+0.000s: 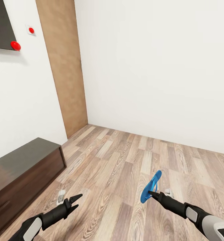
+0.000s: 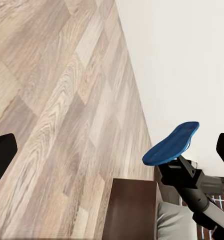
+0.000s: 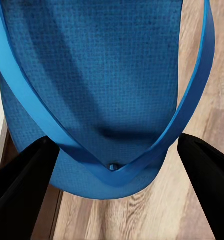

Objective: In the bedroom, move the book from the bed onto either nightstand, and place the two sandals side by side next to the bed.

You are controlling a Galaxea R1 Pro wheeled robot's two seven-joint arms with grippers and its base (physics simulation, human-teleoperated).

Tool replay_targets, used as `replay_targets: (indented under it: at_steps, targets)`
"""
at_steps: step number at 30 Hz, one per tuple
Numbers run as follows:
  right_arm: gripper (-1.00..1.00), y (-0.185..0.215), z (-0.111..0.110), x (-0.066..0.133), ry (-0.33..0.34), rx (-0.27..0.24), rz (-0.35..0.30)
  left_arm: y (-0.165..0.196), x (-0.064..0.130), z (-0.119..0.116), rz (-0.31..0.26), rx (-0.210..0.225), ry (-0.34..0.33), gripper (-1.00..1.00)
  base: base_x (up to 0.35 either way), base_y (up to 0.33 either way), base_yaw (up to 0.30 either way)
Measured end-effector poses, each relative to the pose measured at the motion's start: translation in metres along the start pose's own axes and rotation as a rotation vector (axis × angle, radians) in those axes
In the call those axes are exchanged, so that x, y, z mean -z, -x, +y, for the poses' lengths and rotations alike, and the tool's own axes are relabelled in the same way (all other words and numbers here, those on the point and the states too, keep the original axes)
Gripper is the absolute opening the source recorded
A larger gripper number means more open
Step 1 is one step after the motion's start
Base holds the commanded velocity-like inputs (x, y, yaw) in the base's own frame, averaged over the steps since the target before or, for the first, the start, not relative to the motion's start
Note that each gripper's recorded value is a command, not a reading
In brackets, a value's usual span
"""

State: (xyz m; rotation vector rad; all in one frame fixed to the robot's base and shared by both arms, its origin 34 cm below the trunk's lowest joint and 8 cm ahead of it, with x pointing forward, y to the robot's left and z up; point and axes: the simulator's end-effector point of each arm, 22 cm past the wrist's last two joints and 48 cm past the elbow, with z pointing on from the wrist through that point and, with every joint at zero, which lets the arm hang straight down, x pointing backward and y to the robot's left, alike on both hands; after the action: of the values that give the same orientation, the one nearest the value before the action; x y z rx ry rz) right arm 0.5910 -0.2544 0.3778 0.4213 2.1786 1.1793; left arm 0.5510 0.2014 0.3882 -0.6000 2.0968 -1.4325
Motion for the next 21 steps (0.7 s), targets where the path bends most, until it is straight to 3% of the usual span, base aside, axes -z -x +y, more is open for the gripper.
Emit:
replay_targets:
  at_steps: [21]
  targets:
    - [-1.00,0.014,0.022,0.007,0.025,0.031,-0.027,0.002,0.000,-0.024,-0.010,-0.024,-0.035,1.00,0.000,0.000,0.000]
